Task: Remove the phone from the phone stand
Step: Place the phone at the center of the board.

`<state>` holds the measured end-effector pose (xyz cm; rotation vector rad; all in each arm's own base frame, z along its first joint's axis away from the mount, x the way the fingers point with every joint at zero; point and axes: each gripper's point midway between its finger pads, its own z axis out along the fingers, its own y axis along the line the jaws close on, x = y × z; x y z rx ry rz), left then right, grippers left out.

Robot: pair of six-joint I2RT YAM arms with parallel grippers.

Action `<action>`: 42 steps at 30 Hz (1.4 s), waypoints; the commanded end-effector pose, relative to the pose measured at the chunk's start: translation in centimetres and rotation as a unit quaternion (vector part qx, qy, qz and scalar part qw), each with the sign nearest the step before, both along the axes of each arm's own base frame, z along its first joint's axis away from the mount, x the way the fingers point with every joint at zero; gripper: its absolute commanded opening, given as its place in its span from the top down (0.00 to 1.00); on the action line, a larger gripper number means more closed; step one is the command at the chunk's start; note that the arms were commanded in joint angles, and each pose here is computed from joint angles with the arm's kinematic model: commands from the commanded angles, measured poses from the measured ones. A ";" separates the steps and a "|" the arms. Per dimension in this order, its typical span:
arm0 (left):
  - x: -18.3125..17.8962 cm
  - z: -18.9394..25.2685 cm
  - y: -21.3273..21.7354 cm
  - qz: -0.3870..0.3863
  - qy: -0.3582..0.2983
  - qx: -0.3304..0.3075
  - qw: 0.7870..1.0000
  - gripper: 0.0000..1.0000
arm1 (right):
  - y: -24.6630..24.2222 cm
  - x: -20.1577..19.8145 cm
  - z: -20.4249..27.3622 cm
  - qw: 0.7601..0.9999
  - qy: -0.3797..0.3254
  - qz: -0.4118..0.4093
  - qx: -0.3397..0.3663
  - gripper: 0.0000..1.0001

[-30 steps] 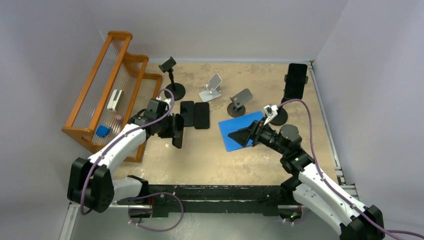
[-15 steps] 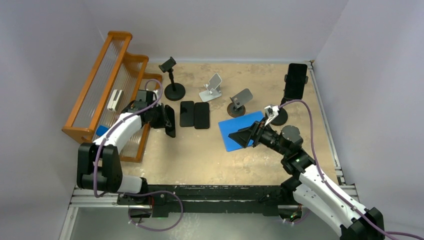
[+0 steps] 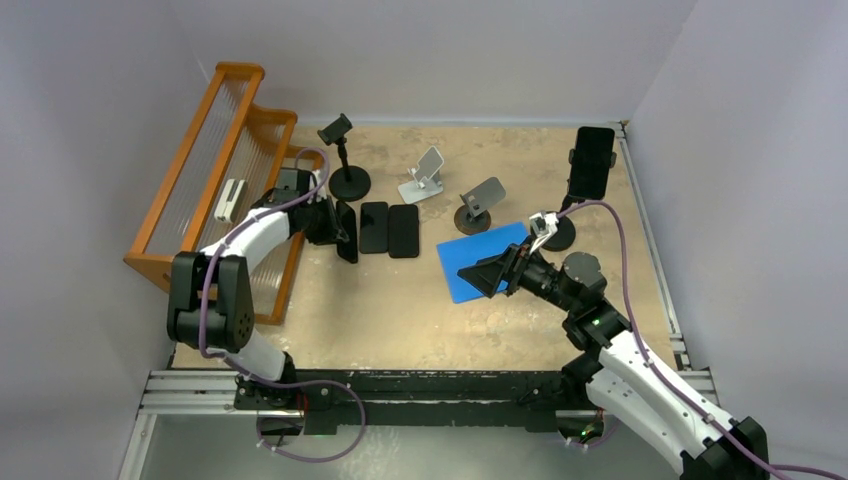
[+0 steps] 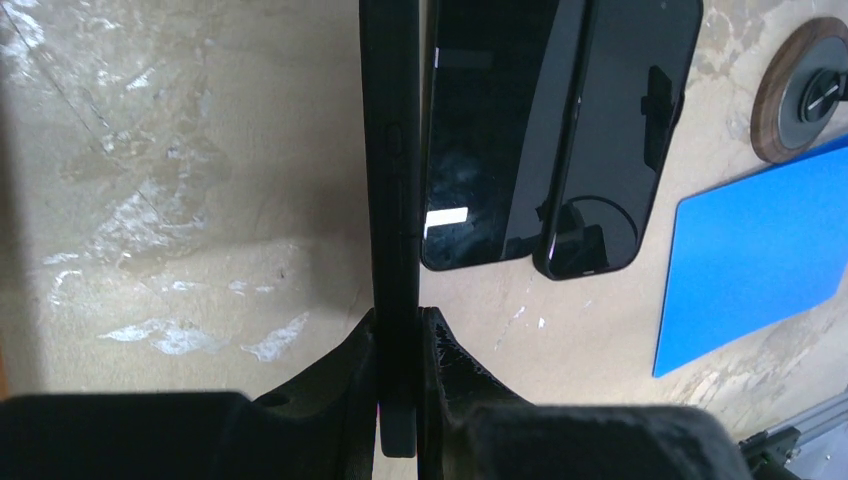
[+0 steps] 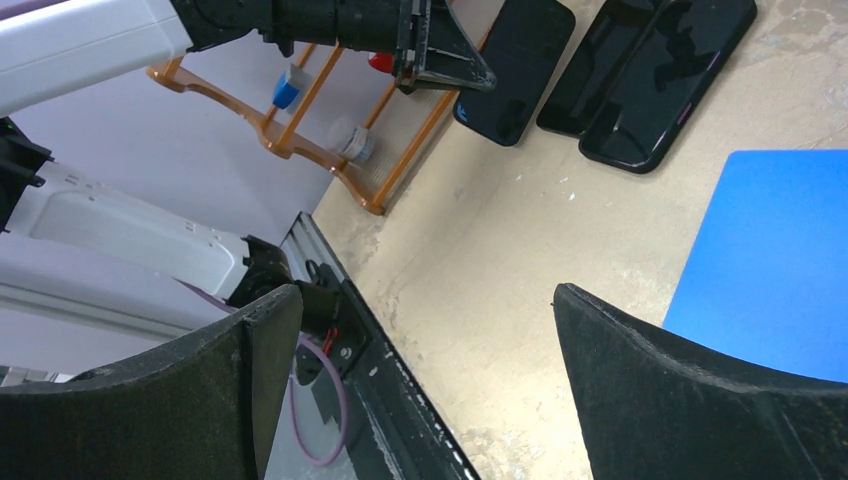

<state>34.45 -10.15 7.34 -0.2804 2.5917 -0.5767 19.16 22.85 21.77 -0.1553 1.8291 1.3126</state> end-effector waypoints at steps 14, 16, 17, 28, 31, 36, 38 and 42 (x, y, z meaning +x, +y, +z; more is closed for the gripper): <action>5.0 1.6 0.2 -0.004 -0.057 -0.024 0.998 1.00 | -0.2 -0.1 0.9 1.000 -0.023 0.000 -0.007 0.03; 5.1 1.5 0.1 -0.006 -0.055 -0.031 0.998 1.00 | -0.1 0.0 0.8 1.000 -0.023 0.000 -0.007 0.03; 5.1 1.6 0.1 -0.006 -0.055 -0.032 0.998 1.00 | -0.1 0.0 0.8 1.000 -0.022 0.000 -0.008 0.03; 5.5 1.4 -0.6 -0.018 -0.054 -0.057 0.997 1.00 | 0.0 0.2 0.6 1.000 -0.021 0.001 -0.011 0.03; 5.6 1.3 -0.4 -0.017 -0.054 -0.056 0.997 1.00 | 0.0 0.2 0.6 1.000 -0.021 0.001 -0.012 0.03; 5.7 1.2 0.1 -0.012 -0.053 -0.047 0.997 0.97 | -0.1 0.2 0.5 1.000 -0.021 0.000 -0.013 0.03; 5.7 1.1 0.2 -0.011 -0.052 -0.043 0.998 0.93 | -0.1 0.1 0.5 1.000 -0.020 -0.001 -0.012 0.03; 5.6 0.9 0.3 -0.010 -0.049 -0.041 0.998 0.87 | -0.2 0.0 0.5 1.000 -0.019 -0.003 -0.013 0.03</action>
